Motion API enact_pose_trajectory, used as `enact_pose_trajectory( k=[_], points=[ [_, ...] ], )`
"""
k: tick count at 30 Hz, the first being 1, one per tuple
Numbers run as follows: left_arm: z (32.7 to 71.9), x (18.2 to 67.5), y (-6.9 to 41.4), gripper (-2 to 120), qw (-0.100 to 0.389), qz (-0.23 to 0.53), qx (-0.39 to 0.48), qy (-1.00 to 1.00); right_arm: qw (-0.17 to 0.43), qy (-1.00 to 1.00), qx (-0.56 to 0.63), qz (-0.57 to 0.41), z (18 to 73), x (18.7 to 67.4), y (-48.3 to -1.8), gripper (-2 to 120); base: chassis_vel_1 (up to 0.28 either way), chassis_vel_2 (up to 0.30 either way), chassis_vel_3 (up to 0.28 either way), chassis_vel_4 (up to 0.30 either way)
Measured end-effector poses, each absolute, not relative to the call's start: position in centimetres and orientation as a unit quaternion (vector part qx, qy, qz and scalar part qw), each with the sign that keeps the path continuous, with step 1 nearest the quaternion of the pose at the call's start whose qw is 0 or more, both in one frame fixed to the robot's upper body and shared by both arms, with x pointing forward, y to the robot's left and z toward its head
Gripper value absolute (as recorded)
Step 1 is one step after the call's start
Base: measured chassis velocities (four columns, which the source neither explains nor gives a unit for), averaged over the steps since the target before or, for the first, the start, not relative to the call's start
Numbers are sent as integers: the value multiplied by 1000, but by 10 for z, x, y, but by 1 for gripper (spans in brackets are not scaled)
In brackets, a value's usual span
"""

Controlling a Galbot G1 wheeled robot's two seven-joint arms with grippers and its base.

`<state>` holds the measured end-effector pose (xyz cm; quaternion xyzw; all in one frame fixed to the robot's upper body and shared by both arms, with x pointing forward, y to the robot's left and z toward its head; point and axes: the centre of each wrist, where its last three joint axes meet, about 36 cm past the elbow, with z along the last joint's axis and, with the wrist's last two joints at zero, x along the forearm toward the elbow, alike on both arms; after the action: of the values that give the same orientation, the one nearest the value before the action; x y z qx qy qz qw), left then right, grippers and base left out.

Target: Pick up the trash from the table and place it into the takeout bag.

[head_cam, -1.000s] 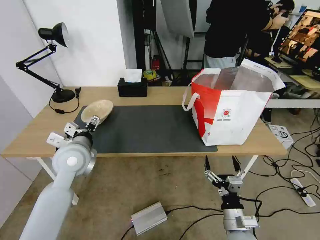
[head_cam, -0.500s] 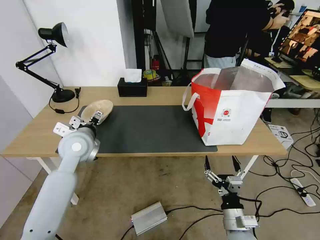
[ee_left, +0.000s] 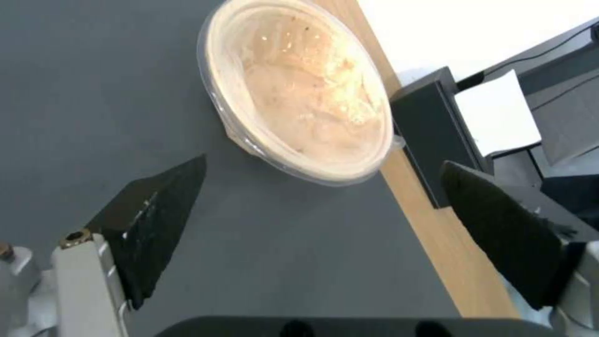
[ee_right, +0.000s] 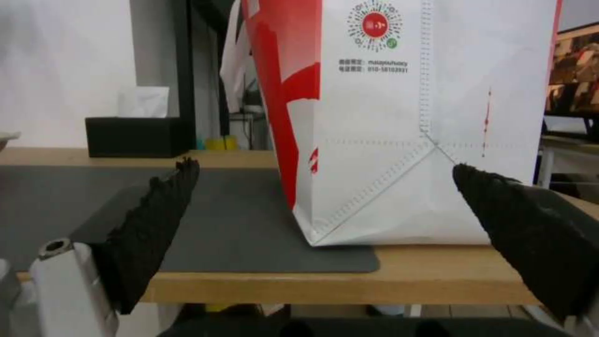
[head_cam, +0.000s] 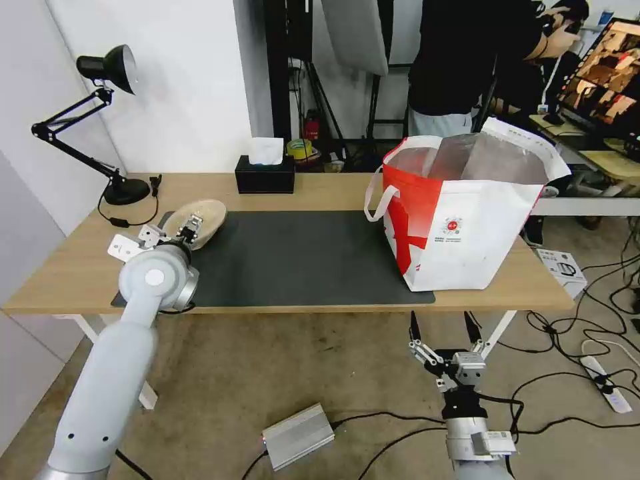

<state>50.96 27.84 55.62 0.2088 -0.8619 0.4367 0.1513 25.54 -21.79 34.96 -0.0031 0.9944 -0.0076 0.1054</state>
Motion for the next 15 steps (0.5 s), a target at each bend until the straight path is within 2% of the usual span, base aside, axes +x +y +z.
enact_pose_trajectory(
  k=[15],
  points=[
    [559,526,297,100,149,446,222,-854,105,994,-3,-8,350,255,-218,100,0,0,0,0]
  ],
)
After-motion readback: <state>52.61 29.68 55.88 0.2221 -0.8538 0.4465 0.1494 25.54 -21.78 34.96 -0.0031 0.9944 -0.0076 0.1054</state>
